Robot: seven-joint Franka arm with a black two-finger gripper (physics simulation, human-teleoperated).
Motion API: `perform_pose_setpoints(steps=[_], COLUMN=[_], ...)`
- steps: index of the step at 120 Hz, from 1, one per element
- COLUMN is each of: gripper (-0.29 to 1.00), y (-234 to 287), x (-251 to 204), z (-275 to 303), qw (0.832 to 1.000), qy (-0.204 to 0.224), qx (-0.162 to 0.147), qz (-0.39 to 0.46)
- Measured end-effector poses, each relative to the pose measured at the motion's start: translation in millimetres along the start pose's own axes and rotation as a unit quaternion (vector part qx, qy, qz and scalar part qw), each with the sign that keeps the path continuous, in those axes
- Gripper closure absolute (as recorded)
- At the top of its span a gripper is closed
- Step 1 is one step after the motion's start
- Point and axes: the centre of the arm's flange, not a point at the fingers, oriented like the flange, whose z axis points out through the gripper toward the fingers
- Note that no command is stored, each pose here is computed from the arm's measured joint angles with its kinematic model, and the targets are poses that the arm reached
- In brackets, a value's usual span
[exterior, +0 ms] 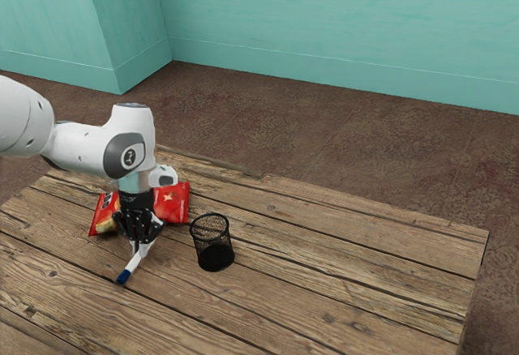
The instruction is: Put the marker into the pen holder.
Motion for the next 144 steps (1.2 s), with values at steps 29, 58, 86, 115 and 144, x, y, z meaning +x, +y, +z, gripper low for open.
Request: perform_pose_setpoints(steps=[29,58,86,115,144], gripper=[0.79,0.79,0.79,0.79,0.79], y=[71.5,176.5,149.8,153.7,160.8], x=[-28.2,-58.7,-80.4,-78.1,-84.0], z=[-107.0,-162.1,-163.6,-155.3,-131.6], qw=[0.981,0.914,0.894,0.888,0.895], qy=[0.161,0.342,0.406,0.419,0.406], qx=[0.057,0.083,0.074,0.064,0.057], qz=[0.088,0.200,0.177,0.177,0.177])
